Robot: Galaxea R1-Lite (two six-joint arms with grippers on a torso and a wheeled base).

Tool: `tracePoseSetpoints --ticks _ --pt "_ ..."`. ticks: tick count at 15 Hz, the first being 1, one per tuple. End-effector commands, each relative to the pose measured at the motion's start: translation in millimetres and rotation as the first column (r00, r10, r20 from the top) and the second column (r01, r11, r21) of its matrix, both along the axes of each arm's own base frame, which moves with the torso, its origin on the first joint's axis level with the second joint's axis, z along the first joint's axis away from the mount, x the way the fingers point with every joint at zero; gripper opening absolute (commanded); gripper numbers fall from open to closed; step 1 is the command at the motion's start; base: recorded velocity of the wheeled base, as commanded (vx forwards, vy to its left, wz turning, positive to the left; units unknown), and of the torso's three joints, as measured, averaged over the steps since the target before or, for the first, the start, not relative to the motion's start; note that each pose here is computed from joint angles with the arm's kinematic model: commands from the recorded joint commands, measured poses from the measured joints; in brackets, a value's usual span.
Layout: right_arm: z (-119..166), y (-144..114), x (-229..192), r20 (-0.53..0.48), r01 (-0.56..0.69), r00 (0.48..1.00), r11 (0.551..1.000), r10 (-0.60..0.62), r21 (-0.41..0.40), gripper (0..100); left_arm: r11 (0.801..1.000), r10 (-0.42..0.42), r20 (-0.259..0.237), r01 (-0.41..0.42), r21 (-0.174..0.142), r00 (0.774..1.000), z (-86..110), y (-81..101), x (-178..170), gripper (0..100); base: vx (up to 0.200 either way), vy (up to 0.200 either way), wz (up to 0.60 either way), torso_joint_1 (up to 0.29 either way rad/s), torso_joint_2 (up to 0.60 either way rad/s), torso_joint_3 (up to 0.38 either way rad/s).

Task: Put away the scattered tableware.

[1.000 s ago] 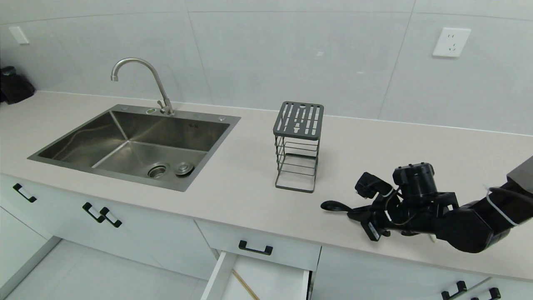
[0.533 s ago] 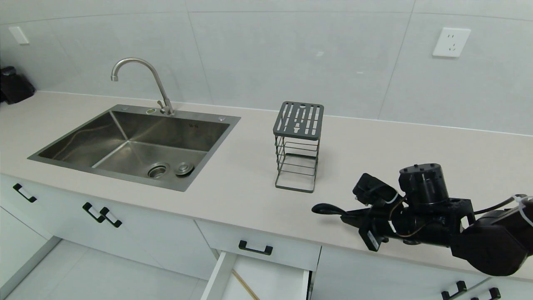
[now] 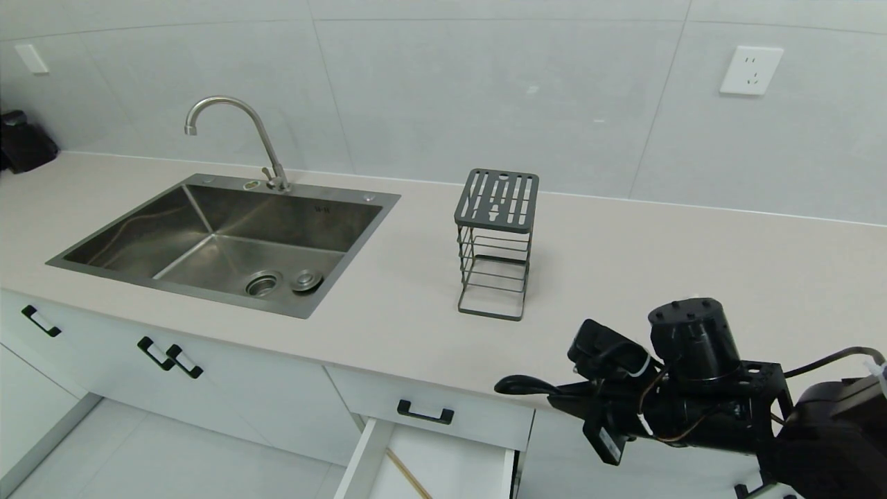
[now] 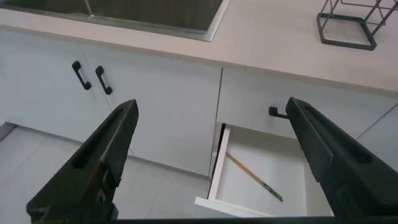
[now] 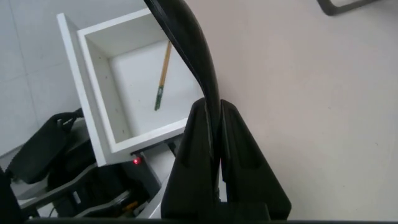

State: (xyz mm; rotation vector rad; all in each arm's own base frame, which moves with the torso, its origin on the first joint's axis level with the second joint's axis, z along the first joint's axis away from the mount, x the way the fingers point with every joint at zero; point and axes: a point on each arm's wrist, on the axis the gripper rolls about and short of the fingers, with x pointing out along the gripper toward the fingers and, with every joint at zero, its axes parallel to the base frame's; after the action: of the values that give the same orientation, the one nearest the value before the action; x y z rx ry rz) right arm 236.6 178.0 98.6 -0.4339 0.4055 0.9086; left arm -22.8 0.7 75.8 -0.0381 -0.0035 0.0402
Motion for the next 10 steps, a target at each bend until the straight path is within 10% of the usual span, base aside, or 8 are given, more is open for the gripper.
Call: tracePoseSetpoints --ticks 1,10 --pt "2 12 -9 0.002 -0.036 0.999 0.999 0.036 0.01 0 1.0 0.0 0.0 0.0 0.0 1.0 0.0 0.0 0 100 0.0 0.0 0.0 0.0 0.0 0.0" --pt "35 76 -34 -0.055 -0.129 0.988 0.965 0.145 0.228 0 1.0 0.0 0.0 0.0 0.0 1.0 0.0 0.0 0 100 0.0 0.0 0.0 0.0 0.0 0.0"
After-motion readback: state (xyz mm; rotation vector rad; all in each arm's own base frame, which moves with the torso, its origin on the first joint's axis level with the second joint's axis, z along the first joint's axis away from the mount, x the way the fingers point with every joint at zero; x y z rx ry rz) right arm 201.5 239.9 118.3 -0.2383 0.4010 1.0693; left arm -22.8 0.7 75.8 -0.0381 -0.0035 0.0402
